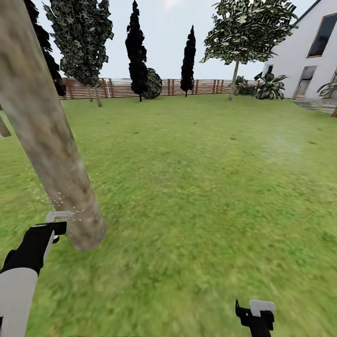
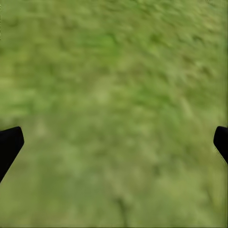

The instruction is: In the garden, pick up the pesticide atomizer on the floor and spray pesticide onto both trees until each tree trunk is fully covered.

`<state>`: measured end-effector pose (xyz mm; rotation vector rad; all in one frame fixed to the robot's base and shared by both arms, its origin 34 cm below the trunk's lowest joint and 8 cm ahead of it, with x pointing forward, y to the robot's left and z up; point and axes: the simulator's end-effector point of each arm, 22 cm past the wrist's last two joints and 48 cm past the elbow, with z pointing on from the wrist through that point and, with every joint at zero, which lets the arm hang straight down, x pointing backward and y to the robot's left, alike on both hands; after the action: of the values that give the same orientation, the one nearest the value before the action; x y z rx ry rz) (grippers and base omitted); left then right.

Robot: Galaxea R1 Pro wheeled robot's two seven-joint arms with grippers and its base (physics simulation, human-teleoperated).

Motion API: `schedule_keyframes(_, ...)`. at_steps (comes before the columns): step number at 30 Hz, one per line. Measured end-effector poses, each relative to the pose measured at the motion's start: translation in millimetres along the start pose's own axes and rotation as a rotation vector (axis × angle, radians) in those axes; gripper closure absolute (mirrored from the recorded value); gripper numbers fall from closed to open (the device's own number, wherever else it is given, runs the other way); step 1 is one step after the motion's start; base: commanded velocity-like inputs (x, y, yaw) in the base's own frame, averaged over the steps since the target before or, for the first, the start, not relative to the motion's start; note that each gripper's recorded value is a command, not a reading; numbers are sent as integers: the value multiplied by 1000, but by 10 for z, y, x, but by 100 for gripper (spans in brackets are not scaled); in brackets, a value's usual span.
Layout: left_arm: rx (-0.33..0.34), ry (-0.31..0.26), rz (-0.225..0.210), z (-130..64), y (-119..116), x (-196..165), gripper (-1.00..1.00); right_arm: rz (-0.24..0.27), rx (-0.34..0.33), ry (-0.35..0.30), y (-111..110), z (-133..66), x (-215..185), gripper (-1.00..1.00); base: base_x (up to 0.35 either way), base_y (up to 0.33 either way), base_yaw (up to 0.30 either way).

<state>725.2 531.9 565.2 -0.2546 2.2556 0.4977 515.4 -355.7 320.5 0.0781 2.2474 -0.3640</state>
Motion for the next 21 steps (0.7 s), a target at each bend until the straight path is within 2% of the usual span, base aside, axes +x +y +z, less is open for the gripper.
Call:
schedule_keyframes(2,3,0,-6,0,-8,-1,100,0,0,0,0,0,0,-100,0,-274,269)
schedule_keyframes(6,34,-5,-60,-2,-75,-16,100,0,0,0,0,0,0,-100,0,-274,276)
schedule_keyframes(11,-5,-7,-59,-2,-2,-26,100,0,0,0,0,0,-2,-100,0,-274,252)
schedule_keyframes(21,-27,-7,-48,-3,37,-33,100,0,2,-1,-16,4,-5,-100,0,-274,18)
